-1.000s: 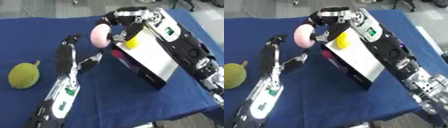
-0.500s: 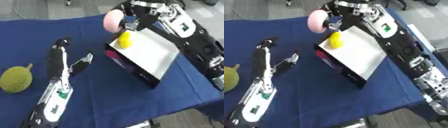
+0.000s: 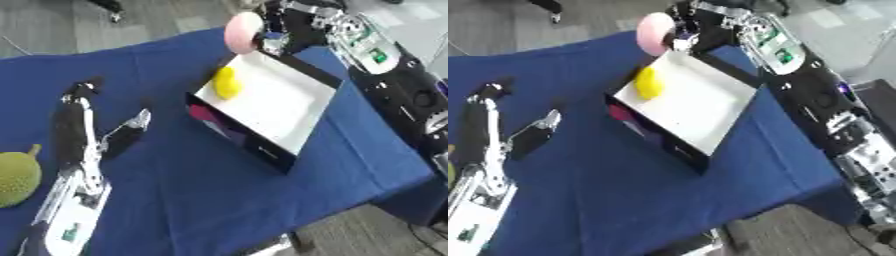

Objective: Pick up the objects with one hand, pass them to the other hand, and then place them into the box on the other side of the table.

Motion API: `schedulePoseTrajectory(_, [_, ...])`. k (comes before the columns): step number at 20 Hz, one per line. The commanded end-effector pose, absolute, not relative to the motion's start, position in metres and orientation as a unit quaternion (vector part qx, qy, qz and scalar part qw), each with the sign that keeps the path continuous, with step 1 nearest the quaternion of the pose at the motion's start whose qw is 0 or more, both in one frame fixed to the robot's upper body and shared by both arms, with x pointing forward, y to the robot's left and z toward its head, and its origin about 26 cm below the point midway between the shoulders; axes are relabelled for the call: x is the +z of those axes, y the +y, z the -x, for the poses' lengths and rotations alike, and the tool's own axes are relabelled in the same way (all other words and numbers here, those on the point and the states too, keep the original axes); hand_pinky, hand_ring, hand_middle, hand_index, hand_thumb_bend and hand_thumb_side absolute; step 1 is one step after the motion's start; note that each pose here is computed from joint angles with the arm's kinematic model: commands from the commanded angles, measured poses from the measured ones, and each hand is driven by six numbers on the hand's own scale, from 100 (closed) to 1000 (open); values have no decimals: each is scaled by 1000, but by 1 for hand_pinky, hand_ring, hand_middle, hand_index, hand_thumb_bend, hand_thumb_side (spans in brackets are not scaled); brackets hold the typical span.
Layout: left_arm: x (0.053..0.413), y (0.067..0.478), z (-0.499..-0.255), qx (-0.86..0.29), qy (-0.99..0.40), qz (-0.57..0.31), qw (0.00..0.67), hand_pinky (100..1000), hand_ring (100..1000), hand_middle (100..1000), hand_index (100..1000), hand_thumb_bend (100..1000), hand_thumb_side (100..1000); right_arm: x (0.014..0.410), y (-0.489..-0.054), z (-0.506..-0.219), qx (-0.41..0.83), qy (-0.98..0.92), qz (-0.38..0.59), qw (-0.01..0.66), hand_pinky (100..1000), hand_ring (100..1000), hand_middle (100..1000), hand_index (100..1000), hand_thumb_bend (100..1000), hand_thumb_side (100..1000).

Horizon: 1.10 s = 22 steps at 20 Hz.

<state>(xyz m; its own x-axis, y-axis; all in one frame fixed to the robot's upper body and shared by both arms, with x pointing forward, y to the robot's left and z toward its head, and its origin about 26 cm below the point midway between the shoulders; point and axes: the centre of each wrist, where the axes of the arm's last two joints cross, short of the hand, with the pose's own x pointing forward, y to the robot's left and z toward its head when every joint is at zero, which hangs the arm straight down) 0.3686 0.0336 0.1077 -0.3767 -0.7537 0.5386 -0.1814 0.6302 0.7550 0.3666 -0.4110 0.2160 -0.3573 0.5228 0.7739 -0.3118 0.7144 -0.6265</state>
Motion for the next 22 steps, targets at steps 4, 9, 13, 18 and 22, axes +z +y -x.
schedulePoseTrajectory(4, [122,48,-371,-297,-776,-312,461,777,756,652,817,589,514,228,-437,-360,359,-731,136,565,900,1000,804,747,100,155])
schedulePoseTrajectory(9, [126,53,-370,-294,-776,-313,463,777,757,654,819,587,517,219,-443,-358,373,-718,160,565,895,1000,827,768,100,156])
schedulePoseTrajectory(13, [120,54,-371,-293,-770,-315,471,779,758,657,820,585,525,210,-443,-358,404,-704,168,559,893,1000,868,806,100,157])
schedulePoseTrajectory(18, [117,55,-372,-291,-768,-317,474,779,759,658,823,591,528,201,-444,-358,459,-682,178,541,922,1000,1000,927,100,115])
schedulePoseTrajectory(22, [118,55,-372,-289,-770,-317,473,779,759,658,824,595,528,196,-446,-358,491,-671,181,525,972,1000,1000,1000,100,109])
